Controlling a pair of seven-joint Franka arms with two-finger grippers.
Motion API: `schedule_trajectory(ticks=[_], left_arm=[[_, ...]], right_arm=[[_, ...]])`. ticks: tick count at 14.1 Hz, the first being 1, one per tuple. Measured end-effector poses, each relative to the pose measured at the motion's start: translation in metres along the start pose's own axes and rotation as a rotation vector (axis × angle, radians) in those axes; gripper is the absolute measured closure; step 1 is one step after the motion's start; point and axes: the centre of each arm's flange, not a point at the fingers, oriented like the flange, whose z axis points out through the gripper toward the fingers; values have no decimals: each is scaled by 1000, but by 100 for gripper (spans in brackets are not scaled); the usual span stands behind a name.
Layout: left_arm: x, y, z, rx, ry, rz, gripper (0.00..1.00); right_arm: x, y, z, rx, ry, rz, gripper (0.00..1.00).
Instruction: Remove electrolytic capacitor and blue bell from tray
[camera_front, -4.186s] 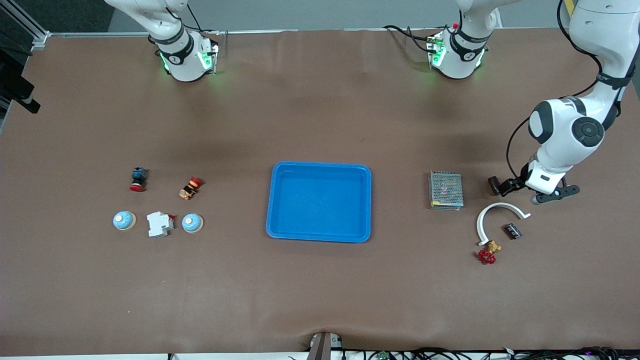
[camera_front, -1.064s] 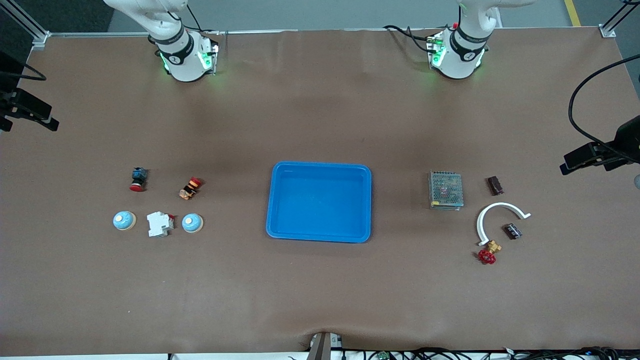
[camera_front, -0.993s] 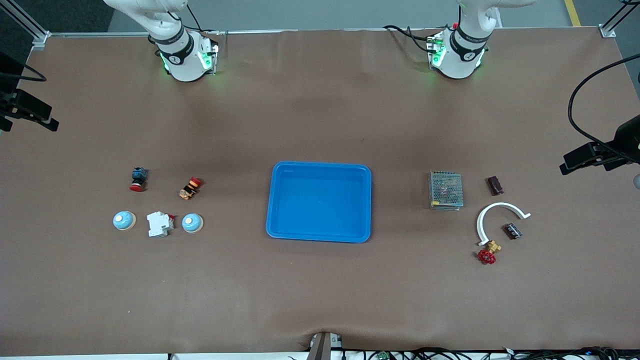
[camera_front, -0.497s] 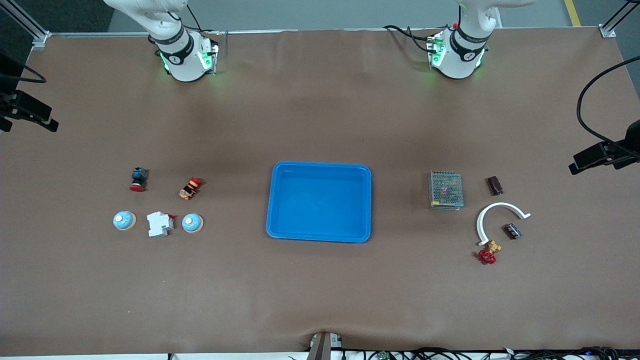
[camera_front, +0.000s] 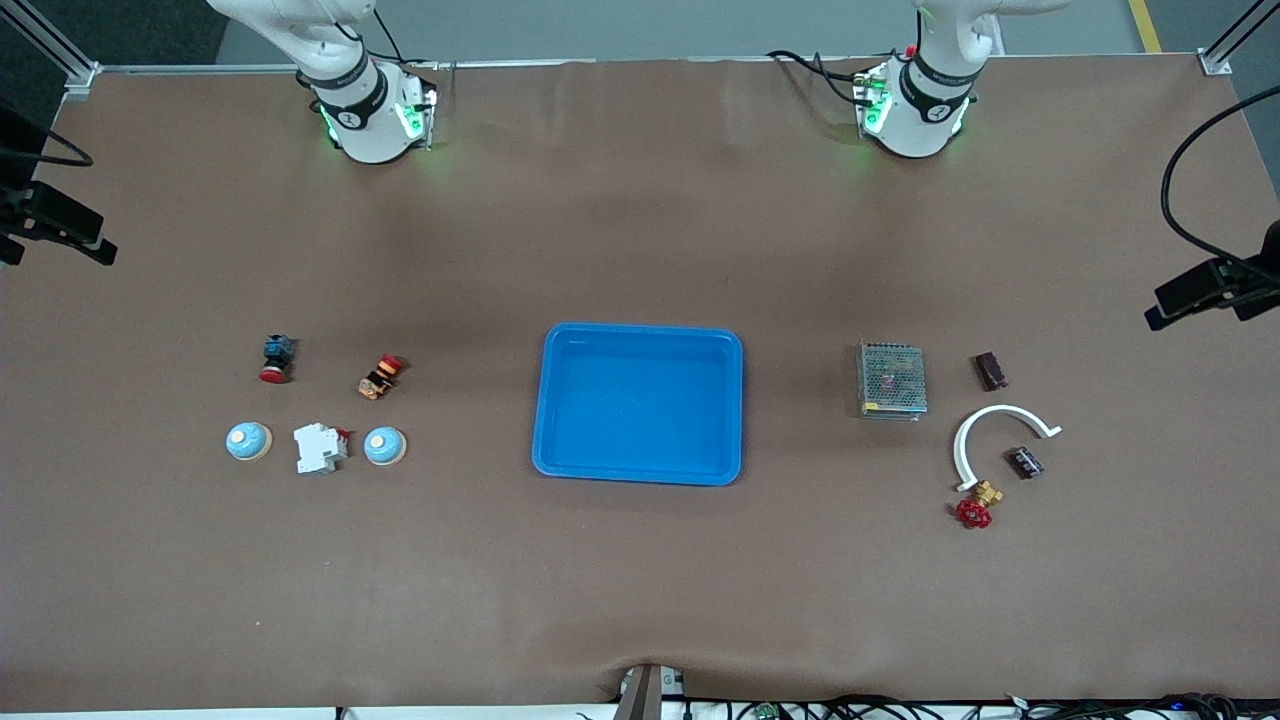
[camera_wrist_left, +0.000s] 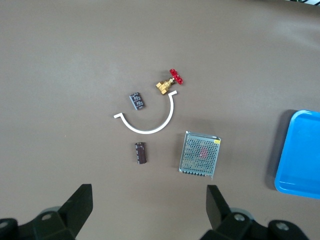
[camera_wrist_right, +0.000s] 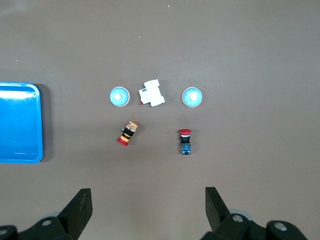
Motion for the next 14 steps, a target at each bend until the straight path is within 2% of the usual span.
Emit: schedule_trajectory(ticks=[4,8,12,14], left_arm=[[-19,14,-16,-7,4,-68,0],[-23,32,-17,-9,0,-56,0],[-23,35,-19,-10,4,-51,0],[-24,37,-22,-11,9,-47,0]], right_arm=[[2,0,4,0,-5,1,0],[3,0,4,0,-5,1,0],[10,-4,3,-2,33,-8,0],[11,-8,4,-1,36,-16,0]])
